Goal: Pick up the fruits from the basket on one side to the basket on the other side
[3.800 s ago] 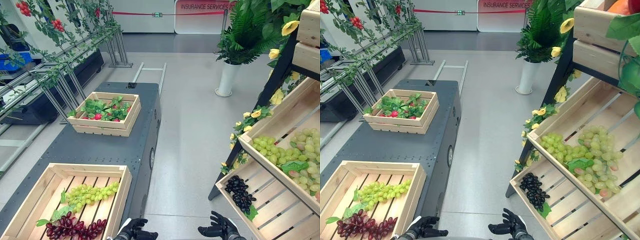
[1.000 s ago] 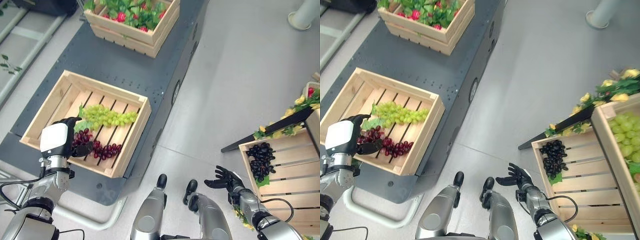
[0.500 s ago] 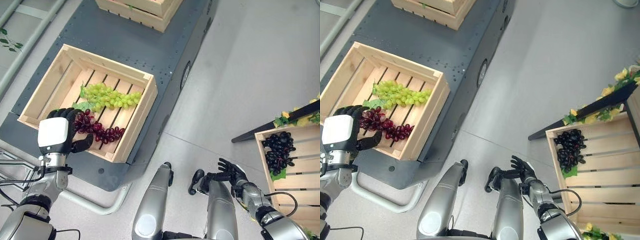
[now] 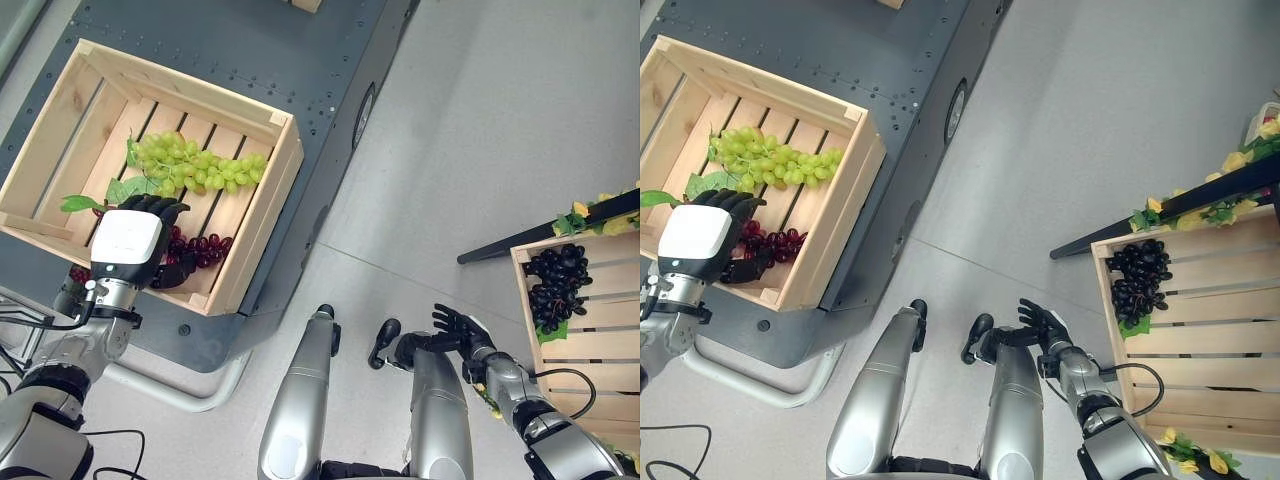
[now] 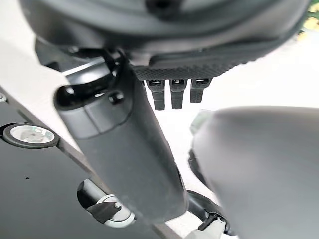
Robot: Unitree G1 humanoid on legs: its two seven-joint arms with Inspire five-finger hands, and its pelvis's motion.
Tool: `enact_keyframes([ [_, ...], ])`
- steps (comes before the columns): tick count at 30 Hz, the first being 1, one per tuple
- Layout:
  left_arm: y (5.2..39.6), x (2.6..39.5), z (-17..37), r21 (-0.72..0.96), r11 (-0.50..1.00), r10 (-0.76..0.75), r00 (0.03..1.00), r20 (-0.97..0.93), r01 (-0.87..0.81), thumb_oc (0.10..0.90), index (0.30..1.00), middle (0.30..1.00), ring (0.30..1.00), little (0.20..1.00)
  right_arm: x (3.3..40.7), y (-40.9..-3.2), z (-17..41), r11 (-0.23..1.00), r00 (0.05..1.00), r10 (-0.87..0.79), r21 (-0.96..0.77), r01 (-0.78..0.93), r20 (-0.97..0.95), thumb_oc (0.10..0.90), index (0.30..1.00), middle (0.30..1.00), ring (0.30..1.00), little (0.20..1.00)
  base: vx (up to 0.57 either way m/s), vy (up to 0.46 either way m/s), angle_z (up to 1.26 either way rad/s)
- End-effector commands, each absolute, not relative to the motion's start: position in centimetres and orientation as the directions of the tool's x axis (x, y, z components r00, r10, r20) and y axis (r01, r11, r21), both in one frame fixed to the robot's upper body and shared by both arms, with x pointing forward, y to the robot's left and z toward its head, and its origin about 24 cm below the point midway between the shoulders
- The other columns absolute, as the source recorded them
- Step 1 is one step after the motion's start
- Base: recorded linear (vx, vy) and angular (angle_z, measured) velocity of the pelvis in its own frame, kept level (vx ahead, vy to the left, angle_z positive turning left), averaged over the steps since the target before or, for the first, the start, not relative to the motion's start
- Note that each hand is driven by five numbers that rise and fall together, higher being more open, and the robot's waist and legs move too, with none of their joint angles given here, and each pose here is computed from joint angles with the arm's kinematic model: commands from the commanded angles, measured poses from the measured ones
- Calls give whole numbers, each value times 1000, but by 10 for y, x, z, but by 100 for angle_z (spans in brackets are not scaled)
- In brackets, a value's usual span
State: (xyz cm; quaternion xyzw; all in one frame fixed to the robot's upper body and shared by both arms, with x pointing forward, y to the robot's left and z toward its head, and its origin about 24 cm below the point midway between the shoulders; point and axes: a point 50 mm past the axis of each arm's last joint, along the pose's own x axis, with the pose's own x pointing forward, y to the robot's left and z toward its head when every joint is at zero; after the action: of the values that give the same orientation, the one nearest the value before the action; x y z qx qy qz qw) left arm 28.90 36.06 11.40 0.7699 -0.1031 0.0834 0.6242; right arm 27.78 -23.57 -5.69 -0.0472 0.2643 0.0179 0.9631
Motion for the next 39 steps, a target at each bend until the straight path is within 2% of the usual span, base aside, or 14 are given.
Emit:
enact_keyframes([
  [1,384,288,178,881,-325,-31,935,353,-343,800,900,900,900,900,268,-257,-53,996,881,-18,-85,-25,-472,800,900,900,900,900,1,-6,5],
  [9,375,298,229,889,-399,-49,973,225,-226,800,900,900,900,900,264,-264,-54,997,880,-23,-73,-13,-474,800,900,900,900,900,8,-12,3],
  [13,365,301,241,870,-473,-79,990,116,-140,800,900,900,900,900,263,-267,-54,998,879,-29,-65,-3,-477,800,900,900,900,900,6,-12,3],
  [21,343,308,260,861,-509,-78,996,-34,-10,800,900,900,900,900,260,-269,-55,998,875,-30,-60,1,-484,800,900,900,900,900,9,-25,2],
  [26,334,312,267,854,-519,-84,992,-91,34,800,900,900,900,900,258,-272,-55,998,875,-37,-57,11,-482,800,900,900,900,900,-13,-15,1],
  [36,311,316,282,872,-490,-164,981,-104,11,800,900,900,900,900,249,-276,-62,998,855,-56,-56,32,-515,800,900,900,900,900,18,-6,2],
  [39,305,316,280,858,-508,-153,973,-173,73,800,900,900,900,900,248,-276,-64,998,855,-61,-51,40,-515,800,900,900,900,900,24,4,4],
])
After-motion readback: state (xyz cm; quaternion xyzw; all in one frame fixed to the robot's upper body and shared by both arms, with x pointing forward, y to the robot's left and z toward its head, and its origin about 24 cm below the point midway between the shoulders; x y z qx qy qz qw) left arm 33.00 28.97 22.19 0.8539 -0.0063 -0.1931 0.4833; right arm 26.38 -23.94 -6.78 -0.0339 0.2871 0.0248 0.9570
